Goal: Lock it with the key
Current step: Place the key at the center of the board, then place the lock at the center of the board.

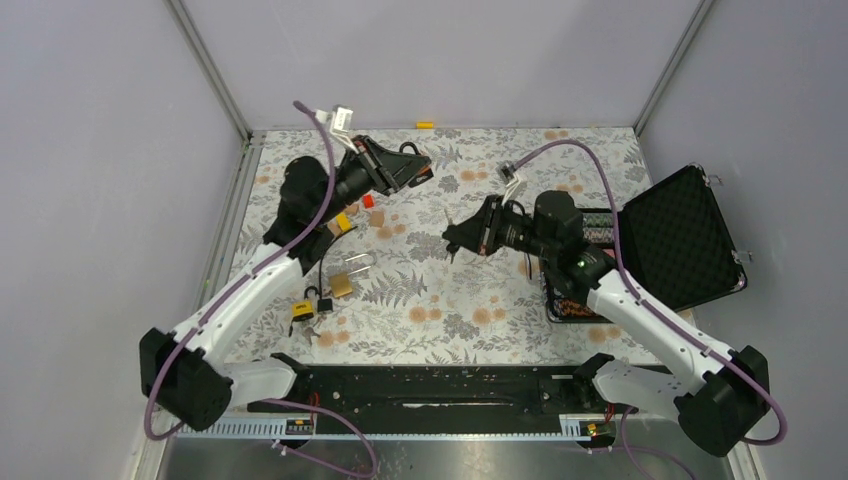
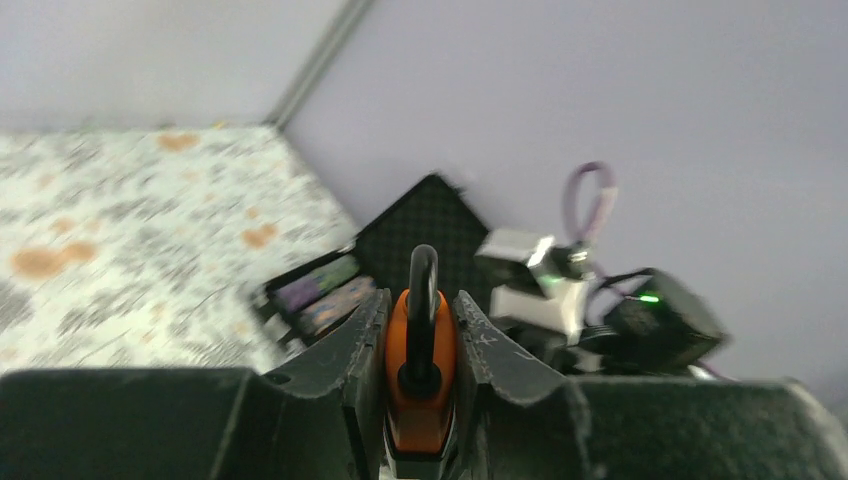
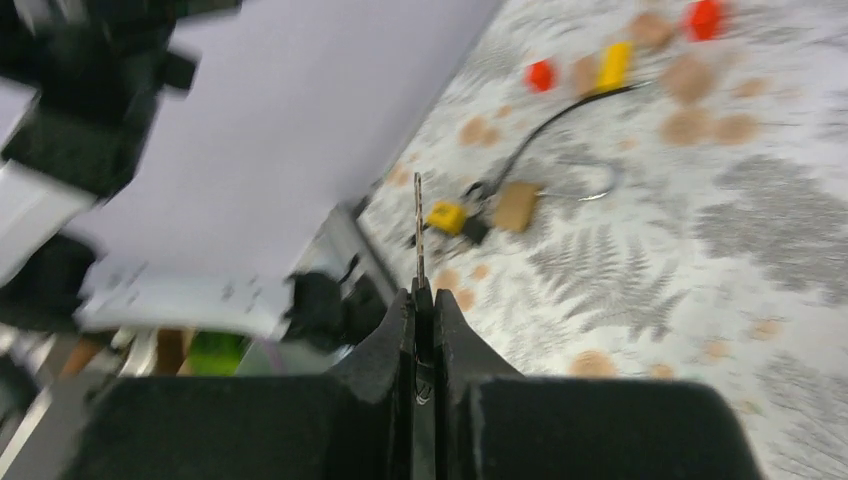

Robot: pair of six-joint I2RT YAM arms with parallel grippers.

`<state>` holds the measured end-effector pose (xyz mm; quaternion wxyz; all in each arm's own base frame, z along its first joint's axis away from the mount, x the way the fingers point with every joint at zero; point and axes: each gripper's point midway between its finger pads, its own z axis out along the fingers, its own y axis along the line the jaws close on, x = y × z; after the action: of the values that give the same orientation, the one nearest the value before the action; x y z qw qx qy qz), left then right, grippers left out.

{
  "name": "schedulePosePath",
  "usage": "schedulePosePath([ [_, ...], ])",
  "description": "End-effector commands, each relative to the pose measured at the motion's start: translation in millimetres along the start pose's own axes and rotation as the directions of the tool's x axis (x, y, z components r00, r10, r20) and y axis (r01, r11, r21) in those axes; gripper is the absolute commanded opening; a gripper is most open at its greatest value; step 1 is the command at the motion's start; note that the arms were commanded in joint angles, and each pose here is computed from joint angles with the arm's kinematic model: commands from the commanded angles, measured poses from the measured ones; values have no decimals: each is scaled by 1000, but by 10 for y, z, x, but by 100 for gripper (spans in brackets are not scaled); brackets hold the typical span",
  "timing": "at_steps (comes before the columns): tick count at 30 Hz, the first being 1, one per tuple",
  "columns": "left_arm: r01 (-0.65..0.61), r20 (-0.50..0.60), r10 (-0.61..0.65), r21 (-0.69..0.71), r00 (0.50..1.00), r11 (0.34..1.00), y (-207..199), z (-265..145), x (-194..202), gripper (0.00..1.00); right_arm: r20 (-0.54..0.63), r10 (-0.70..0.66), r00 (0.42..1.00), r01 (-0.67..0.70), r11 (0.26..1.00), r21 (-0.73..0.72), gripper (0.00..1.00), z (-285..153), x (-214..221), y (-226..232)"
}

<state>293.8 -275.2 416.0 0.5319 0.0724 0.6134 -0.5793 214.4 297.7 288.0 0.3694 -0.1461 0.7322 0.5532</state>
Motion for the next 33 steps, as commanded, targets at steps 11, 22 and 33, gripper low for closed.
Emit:
schedulePosePath([
  [11,135,-214,-260,-468,942,874,2177,894,1429,0,197,48,979,-168,736,656,12,14,-677,-2302],
  [22,276,-266,-483,-557,834,783,2709,1522,2603,0,85,224,971,-188,491,851,11,-173,-232,-3307],
  [33,207,-280,-488,-655,827,727,2929,1384,2758,49,131,268,954,-218,328,919,18,-392,-196,-3675],
])
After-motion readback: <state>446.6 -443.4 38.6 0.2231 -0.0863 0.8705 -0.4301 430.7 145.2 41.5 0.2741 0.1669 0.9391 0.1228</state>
